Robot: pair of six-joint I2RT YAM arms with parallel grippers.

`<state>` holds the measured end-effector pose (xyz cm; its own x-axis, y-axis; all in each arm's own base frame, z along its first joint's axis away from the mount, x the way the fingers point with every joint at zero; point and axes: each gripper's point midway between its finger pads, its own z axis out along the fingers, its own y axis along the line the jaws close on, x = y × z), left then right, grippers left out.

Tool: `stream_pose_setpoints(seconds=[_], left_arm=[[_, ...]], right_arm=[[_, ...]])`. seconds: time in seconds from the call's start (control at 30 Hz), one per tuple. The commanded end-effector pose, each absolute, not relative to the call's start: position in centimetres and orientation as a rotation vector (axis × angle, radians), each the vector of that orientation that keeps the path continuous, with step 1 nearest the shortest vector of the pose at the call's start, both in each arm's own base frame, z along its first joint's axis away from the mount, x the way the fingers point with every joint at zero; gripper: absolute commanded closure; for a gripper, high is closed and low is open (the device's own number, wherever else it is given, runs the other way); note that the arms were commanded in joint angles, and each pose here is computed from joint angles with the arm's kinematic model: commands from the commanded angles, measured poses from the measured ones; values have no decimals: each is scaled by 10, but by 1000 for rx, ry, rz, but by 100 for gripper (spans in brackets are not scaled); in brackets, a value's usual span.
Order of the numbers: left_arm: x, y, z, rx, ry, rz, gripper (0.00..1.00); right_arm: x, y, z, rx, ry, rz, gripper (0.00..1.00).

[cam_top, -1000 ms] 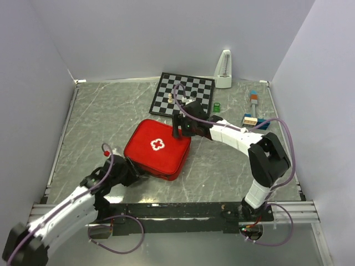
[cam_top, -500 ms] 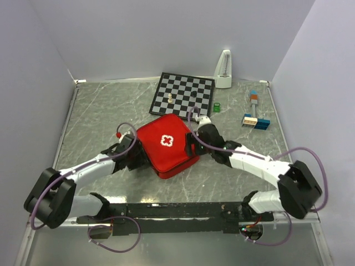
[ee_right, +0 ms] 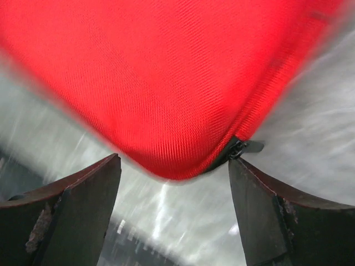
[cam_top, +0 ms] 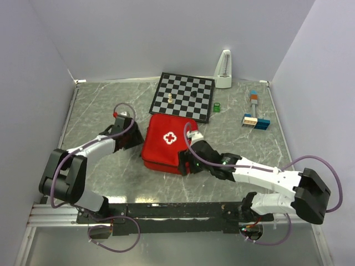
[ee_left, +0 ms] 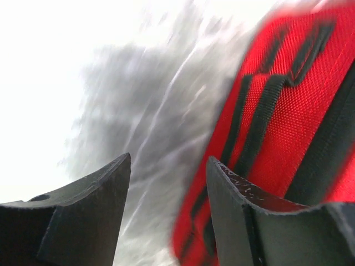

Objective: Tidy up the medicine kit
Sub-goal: Adjust the medicine box at the center of the board.

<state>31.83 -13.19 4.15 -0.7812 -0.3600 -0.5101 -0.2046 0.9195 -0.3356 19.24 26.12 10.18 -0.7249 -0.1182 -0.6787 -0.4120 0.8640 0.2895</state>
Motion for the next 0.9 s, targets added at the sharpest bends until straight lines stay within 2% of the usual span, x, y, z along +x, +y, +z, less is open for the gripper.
stream_pose_setpoints(seconds=[0.0, 0.17, 0.3, 0.33, 0.47, 0.67, 0.87], left_arm=[[379, -166, 130, -322, 2195, -687, 37], [371, -117, 160, -456, 2131, -486, 35], [337, -103, 188, -506, 2024, -512, 29], [327, -107, 200, -489, 1990, -574, 28], [281, -129, 186, -531, 1986, -769, 26], [217, -182, 158, -489, 2065, -1038, 32], [176, -224, 114, -386, 2233, -1130, 35]], right_arm=[[133, 307, 173, -637, 2224, 968, 15], [151, 275, 200, -573, 2146, 856, 14], [192, 244, 193, -376, 2179, 712, 14], [203, 238, 188, -332, 2196, 682, 14], [259, 209, 176, -126, 2214, 549, 13], [331, 207, 188, 20, 2176, 528, 11], [390, 212, 193, 42, 2137, 455, 11]])
